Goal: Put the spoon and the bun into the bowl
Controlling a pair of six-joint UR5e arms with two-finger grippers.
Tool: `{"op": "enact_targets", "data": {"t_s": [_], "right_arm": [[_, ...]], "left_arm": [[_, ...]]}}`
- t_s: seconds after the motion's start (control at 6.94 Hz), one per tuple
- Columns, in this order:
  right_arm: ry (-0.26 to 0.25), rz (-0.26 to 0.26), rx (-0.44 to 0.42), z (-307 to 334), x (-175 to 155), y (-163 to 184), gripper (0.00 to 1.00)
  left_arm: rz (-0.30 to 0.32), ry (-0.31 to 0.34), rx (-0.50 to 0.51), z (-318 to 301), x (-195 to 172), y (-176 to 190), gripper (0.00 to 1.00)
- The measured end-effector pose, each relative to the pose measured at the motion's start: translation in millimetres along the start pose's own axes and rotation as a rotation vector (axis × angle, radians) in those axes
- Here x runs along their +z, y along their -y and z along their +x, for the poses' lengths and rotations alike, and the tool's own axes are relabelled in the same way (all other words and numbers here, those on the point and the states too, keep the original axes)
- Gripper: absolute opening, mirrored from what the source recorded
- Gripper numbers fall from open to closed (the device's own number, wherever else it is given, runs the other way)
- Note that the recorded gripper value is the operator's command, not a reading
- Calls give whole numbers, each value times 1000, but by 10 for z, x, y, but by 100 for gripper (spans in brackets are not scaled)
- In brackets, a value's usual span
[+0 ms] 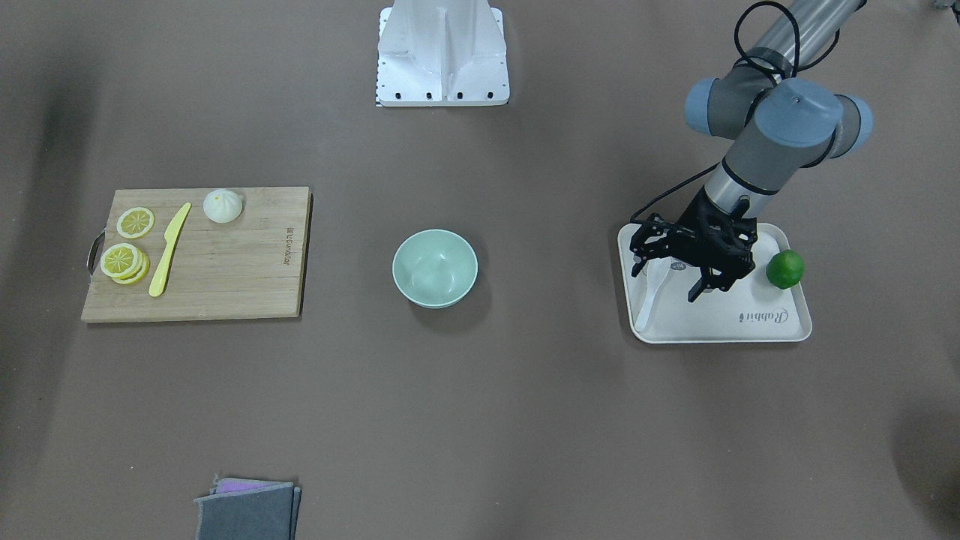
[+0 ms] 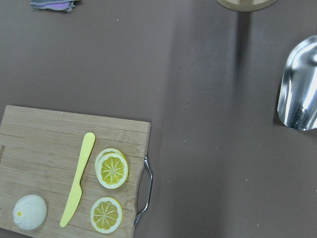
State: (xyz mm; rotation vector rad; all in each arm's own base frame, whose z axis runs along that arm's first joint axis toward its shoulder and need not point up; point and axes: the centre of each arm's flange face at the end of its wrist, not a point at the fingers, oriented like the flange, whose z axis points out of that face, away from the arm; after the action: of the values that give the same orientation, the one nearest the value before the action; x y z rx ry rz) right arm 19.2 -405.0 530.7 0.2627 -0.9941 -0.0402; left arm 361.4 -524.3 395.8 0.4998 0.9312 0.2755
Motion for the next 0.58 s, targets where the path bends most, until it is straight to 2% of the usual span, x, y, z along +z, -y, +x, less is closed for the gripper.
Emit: {"op": "enact_targets", "data": {"t_s": [0.58], "right_arm": [[-23, -49, 12, -591, 511, 69, 100]], "left_arm": [[-20, 18, -3, -116, 194, -81, 97]]}}
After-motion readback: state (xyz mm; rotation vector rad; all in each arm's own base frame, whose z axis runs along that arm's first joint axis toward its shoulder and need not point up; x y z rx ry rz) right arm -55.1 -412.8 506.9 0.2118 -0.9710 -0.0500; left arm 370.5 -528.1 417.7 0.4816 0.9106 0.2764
